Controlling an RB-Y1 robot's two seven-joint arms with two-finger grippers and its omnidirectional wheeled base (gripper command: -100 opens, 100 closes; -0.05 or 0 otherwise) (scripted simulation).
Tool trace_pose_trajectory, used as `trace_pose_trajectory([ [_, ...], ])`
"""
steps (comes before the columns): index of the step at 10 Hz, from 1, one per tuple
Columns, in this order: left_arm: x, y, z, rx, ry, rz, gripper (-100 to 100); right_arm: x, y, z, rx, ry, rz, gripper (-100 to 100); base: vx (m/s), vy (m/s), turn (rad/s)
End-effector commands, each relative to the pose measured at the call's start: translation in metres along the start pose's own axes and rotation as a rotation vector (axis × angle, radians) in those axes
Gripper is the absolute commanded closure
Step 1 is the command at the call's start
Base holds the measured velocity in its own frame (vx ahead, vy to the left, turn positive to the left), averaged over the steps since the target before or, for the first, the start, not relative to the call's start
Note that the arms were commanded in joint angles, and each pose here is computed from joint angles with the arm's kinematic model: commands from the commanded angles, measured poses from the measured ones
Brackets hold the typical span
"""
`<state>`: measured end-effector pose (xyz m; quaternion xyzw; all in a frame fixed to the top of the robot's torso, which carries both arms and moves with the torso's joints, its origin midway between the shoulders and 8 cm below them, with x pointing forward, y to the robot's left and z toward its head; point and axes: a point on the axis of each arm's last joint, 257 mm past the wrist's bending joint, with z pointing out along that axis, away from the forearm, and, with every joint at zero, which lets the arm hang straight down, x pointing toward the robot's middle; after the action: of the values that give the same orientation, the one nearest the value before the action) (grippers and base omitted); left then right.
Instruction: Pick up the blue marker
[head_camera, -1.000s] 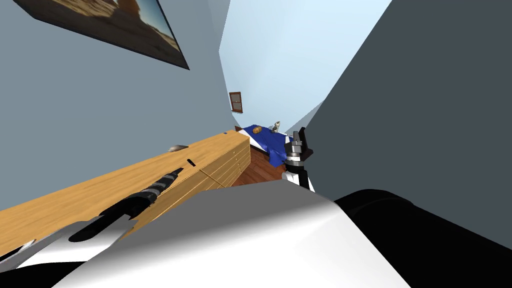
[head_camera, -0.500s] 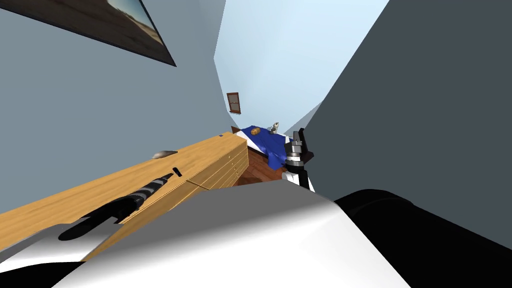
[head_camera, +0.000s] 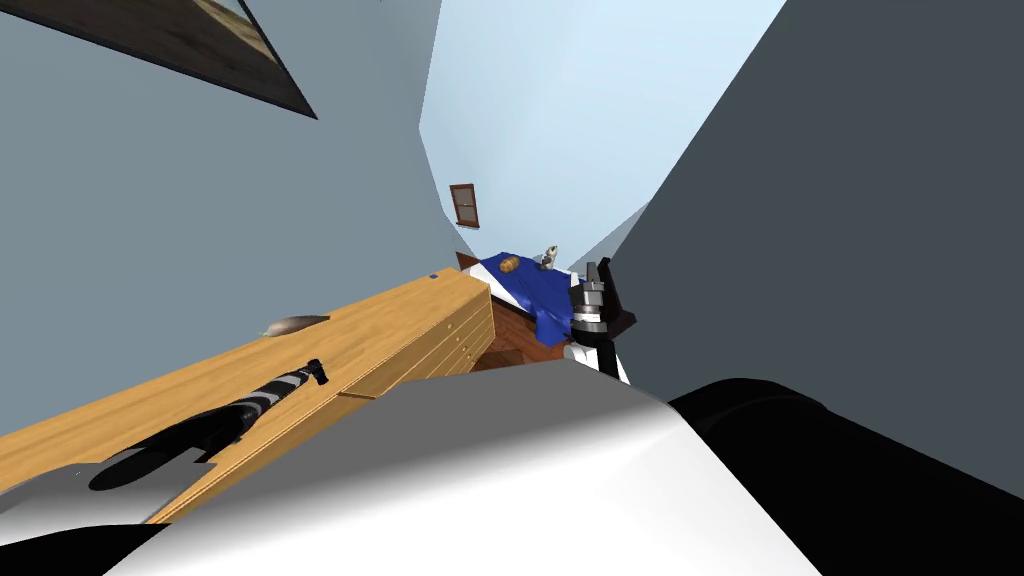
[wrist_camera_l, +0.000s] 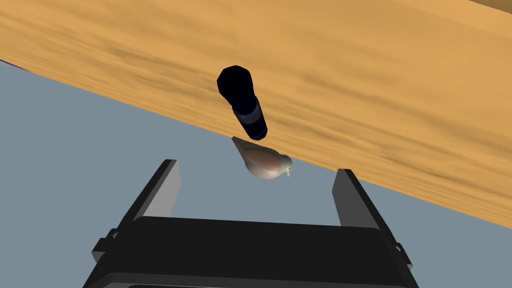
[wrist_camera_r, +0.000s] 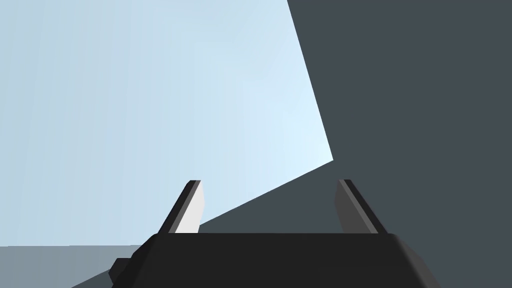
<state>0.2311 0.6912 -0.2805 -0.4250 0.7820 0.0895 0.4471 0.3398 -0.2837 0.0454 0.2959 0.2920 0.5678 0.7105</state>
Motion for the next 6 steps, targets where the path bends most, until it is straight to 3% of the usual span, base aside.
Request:
trace_pose_trajectory([
  [1,-0.001,0.020,0.002,-0.056,0.002,0.020,-100,0.000,0.000,0.000,0.000,0.000,0.000,0,0.155,-0.061,-0.018],
  [5,0.008,0.074,-0.001,-0.192,0.031,0.056,-100,0.000,0.000,0.000,0.000,0.000,0.000,0,0.138,-0.061,-0.016],
  [6,0.002,0.066,0.000,-0.169,0.023,0.052,-100,0.000,0.000,0.000,0.000,0.000,0.000,0,0.067,-0.023,0.001],
])
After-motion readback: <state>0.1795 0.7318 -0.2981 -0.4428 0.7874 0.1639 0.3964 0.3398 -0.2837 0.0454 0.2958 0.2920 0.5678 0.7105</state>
